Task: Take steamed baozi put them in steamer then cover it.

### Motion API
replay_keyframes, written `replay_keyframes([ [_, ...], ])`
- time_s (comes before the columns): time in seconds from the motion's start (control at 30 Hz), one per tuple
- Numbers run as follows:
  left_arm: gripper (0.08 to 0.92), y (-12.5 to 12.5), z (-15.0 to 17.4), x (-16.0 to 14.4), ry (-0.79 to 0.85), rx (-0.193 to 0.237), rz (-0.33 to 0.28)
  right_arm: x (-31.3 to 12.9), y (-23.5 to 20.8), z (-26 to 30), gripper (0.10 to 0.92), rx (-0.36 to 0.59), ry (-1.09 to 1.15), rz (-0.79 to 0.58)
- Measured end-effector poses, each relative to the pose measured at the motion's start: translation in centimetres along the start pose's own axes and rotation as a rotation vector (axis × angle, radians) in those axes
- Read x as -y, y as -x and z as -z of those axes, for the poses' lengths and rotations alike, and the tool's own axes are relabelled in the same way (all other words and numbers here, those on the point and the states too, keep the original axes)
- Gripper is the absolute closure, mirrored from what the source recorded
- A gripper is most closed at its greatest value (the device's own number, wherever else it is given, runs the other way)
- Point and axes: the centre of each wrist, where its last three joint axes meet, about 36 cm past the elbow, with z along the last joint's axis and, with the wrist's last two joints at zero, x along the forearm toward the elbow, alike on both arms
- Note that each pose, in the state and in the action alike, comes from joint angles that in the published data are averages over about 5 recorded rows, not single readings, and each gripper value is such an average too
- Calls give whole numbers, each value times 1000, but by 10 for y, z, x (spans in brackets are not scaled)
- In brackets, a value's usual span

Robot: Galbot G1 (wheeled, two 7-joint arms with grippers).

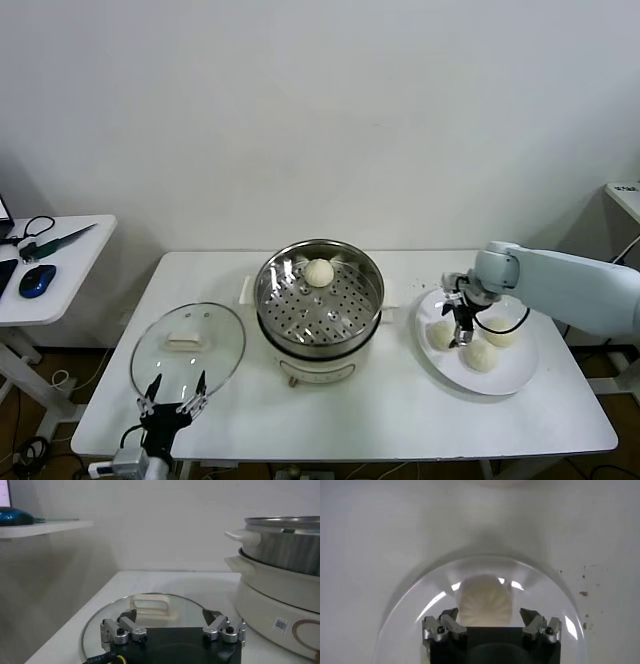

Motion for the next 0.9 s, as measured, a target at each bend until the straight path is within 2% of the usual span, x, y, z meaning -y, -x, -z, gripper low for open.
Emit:
replay_keyframes([
  [0.27, 177, 1, 0, 0, -2, 0, 0, 2, 4, 1, 374, -1, 2, 0],
  [0.53, 177, 1, 1, 1, -3, 0, 0, 9, -13, 2, 386, 14, -21, 1],
  [0.7, 177, 0, 2, 2, -2, 1, -3, 26, -55, 13, 386, 29, -63, -10],
  [0.9, 177, 0, 5, 4, 3, 4, -11, 49, -141, 44, 386, 67, -107, -50],
])
